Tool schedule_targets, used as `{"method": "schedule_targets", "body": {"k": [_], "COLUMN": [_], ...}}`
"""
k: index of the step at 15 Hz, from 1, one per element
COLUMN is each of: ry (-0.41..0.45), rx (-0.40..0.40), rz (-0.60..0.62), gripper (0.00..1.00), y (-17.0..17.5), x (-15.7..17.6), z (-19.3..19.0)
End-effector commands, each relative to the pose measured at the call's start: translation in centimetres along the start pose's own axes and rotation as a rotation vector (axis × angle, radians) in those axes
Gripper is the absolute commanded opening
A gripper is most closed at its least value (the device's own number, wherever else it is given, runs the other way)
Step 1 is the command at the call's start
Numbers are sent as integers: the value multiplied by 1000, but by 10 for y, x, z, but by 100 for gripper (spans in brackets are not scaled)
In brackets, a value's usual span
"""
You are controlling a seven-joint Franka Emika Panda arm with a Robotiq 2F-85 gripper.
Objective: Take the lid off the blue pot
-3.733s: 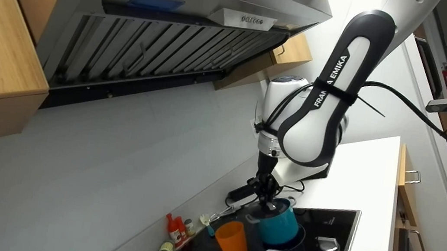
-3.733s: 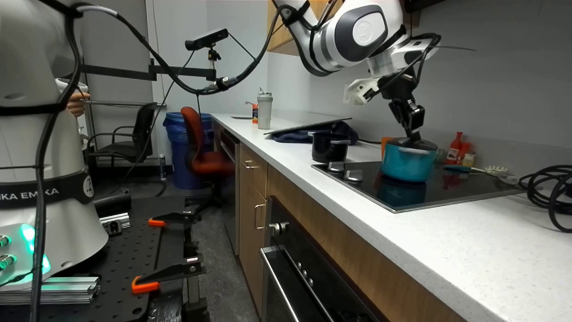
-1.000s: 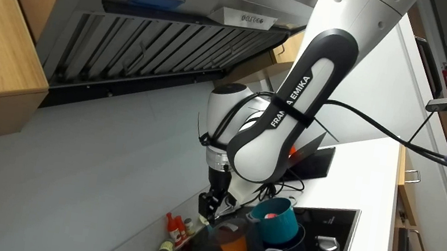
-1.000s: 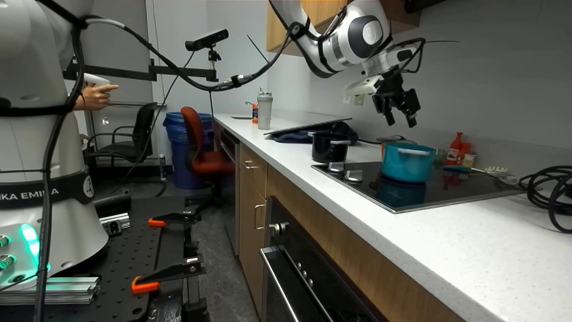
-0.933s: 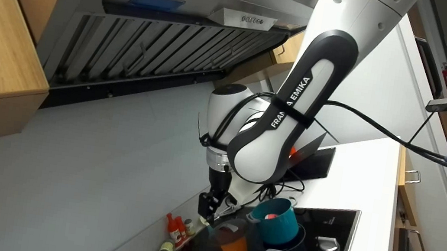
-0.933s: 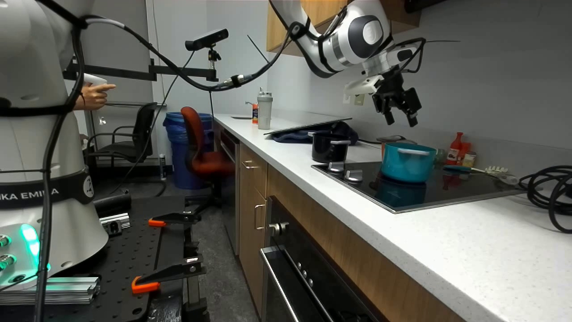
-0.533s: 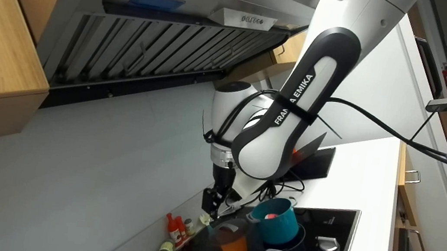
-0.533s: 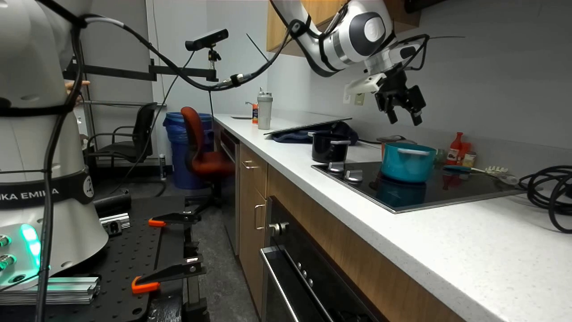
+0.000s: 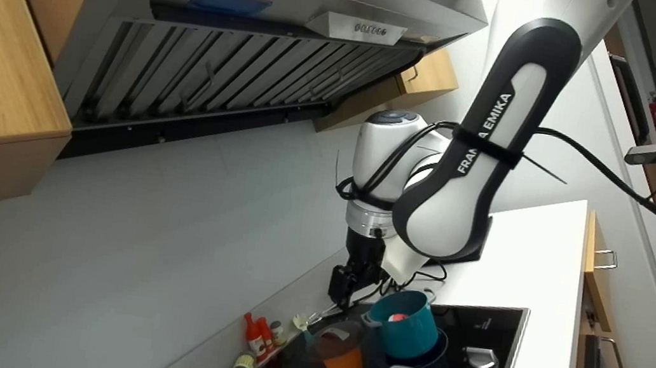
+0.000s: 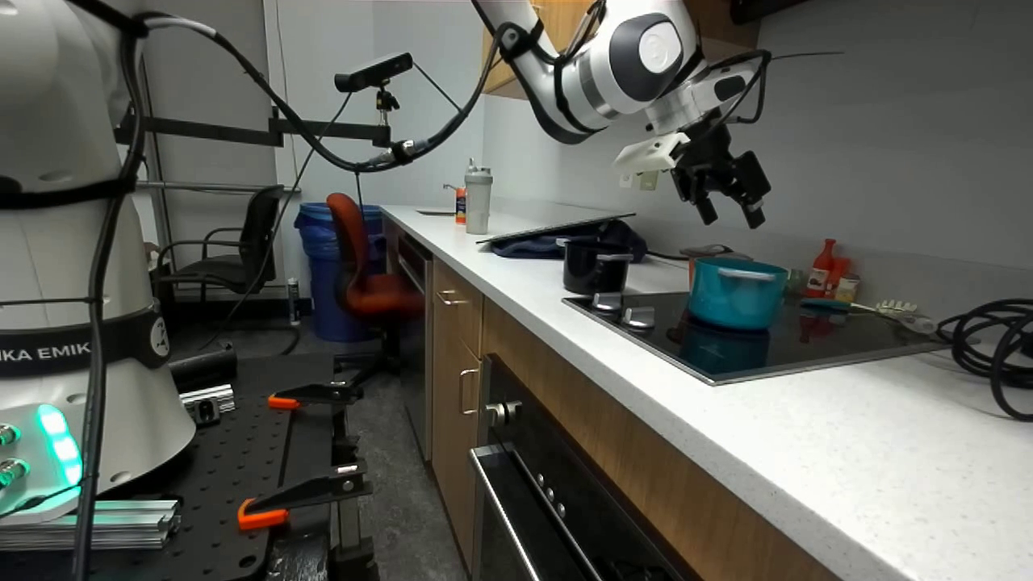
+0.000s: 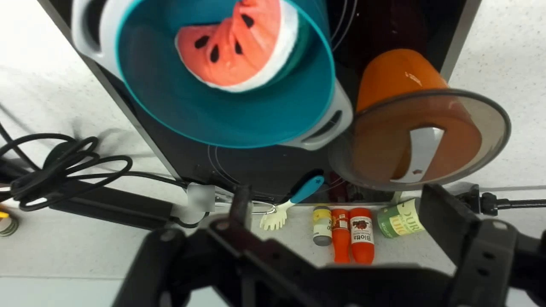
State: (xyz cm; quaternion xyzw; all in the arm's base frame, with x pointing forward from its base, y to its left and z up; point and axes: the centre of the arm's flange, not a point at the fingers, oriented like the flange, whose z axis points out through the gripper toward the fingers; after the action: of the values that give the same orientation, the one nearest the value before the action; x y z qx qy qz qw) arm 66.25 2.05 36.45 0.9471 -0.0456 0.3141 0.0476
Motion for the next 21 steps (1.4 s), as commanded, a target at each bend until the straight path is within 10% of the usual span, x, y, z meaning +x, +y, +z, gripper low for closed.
{"method": "schedule_targets", "body": {"k": [1, 21], "ry": [31, -127], "rx": [-11, -13], "rz": [-5, 83], "gripper": [100, 100], "y": [13, 15], "x": [-40, -182], "z": [-38, -164]}}
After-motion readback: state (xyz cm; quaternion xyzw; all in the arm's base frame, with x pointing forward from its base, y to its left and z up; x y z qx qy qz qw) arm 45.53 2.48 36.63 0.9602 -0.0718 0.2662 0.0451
